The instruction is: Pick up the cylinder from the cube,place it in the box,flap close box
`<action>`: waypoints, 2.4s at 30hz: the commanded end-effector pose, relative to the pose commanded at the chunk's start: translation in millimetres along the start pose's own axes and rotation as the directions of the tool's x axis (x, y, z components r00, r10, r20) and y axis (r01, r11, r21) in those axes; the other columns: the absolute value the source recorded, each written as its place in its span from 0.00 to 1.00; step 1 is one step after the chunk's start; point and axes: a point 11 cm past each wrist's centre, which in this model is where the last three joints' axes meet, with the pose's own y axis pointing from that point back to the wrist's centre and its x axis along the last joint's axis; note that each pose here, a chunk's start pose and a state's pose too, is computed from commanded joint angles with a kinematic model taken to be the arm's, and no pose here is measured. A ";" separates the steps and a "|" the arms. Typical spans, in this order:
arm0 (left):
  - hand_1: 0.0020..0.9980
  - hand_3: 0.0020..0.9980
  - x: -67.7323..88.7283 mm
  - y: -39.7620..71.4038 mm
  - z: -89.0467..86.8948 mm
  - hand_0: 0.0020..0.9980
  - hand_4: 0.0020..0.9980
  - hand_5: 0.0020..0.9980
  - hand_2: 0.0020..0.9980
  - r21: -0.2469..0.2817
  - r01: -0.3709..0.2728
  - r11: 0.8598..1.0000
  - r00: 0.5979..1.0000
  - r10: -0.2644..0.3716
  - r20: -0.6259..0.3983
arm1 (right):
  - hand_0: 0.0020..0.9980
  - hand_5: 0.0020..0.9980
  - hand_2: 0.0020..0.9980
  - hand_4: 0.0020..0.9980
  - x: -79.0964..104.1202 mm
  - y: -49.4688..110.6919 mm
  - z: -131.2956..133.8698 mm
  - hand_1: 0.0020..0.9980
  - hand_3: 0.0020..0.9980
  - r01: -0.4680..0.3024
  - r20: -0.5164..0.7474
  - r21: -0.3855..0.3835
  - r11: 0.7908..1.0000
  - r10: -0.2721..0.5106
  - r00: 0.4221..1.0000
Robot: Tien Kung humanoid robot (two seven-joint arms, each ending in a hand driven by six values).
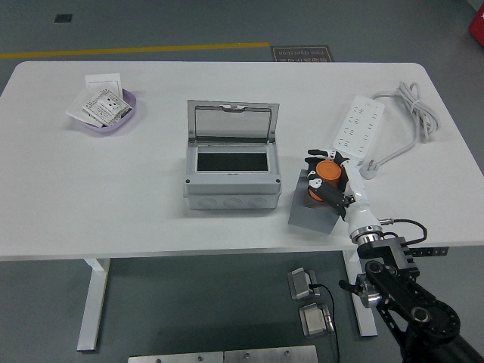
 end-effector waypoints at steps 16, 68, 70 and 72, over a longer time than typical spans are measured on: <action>0.67 0.65 -1.5 0.0 2.0 0.66 0.72 0.40 0.59 -0.017 0.006 1.000 1.000 -0.006 -0.007 | 0.66 0.00 0.54 0.02 3.9 -3.0 -5.3 0.51 0.50 -0.017 -0.022 0.013 1.000 0.017 1.000; 0.66 0.65 3.8 -0.1 1.7 0.66 0.72 0.41 0.60 -0.022 -0.004 1.000 1.000 0.004 -0.004 | 0.06 0.00 0.51 0.07 -29.2 -57.6 -88.9 0.13 0.49 0.067 -0.509 0.197 0.978 0.044 0.860; 0.66 0.65 4.7 -0.1 1.6 0.66 0.72 0.41 0.60 -0.022 -0.006 1.000 1.000 0.006 -0.004 | 0.06 0.00 0.51 0.07 -39.3 -60.8 -90.6 0.13 0.49 0.089 -0.530 0.195 0.977 0.028 0.848; 0.67 0.64 5.5 0.0 1.6 0.65 0.72 0.41 0.60 -0.022 -0.008 1.000 1.000 0.008 -0.005 | 0.00 0.00 0.50 0.08 -49.5 -63.1 -91.0 0.10 0.47 0.111 -0.548 0.188 0.976 0.010 0.837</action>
